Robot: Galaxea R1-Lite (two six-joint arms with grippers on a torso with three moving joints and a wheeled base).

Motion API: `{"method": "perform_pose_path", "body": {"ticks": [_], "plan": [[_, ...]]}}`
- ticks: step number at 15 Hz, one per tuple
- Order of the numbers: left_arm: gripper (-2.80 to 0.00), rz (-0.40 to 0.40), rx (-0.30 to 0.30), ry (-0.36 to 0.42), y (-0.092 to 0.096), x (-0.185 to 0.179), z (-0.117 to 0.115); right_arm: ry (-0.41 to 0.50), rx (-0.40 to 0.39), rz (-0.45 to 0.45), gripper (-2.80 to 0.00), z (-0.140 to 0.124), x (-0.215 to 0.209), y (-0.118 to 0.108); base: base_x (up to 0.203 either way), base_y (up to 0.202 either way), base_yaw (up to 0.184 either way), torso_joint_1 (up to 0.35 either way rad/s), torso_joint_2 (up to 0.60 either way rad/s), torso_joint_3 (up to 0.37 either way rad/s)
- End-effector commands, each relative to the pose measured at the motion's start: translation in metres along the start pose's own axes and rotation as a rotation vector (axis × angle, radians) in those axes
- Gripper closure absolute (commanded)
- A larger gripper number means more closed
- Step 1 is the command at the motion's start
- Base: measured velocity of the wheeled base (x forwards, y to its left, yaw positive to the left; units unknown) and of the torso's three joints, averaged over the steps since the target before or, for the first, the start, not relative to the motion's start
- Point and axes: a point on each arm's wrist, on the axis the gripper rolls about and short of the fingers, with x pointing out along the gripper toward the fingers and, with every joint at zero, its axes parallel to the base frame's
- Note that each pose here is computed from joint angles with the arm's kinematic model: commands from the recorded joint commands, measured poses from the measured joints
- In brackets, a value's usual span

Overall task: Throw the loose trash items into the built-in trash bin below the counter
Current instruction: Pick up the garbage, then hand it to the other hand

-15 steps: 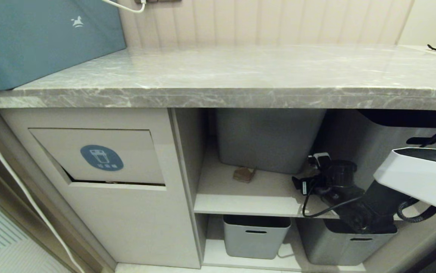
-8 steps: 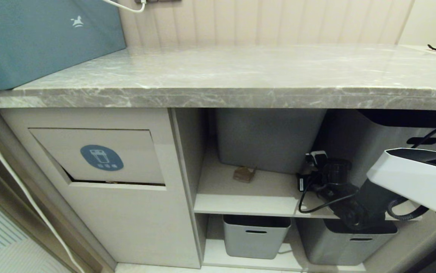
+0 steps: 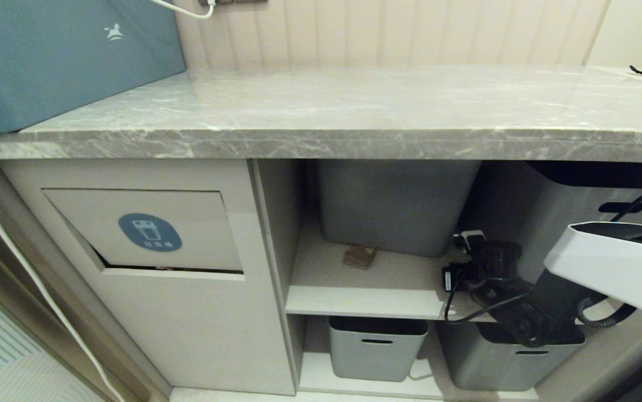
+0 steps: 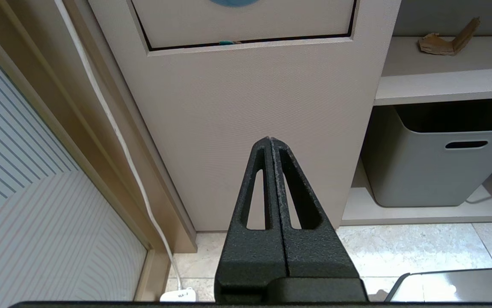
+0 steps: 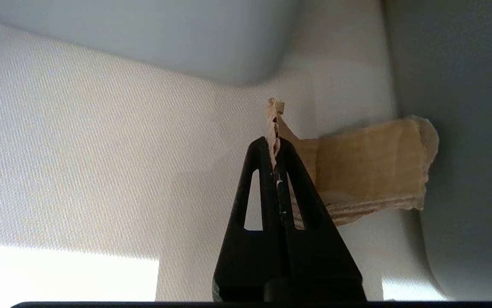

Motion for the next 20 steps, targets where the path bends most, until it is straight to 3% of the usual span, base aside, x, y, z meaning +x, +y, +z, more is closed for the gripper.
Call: {"method": "perform_pose_path", "body": {"ticks": [1,6,10,14,16,20], "plan": [[0.0,0.001,0.0,-0.001,0.0,0.0,0.0,-0.016,0.016,0.002,0.0,0.008,-0.011,-0.002,0.0,0.0,0.0,0.0,0.0,0.0],[0.0,0.0,0.0,0.0,0.0,0.0,0.0,-0.038,0.104,0.105,0.0,0.016,-0.07,0.012,0.0,0.0,0.0,0.0,0.0,0.0],[0.0,0.001,0.0,-0.001,0.0,0.0,0.0,-0.08,0.199,0.316,0.0,0.022,-0.162,0.041,0.0,0.0,0.0,0.0,0.0,0.0],[0.0,0.001,0.0,0.0,0.0,0.0,0.0,-0.092,0.408,0.563,0.0,0.027,-0.247,0.051,0.0,0.0,0.0,0.0,0.0,0.0],[0.0,0.001,0.0,0.0,0.0,0.0,0.0,-0.069,0.503,0.677,0.0,0.027,-0.271,0.057,0.0,0.0,0.0,0.0,0.0,0.0],[0.0,0.0,0.0,-0.001,0.0,0.0,0.0,-0.117,0.601,0.836,0.0,0.051,-0.286,0.083,0.0,0.0,0.0,0.0,0.0,0.0]]}}
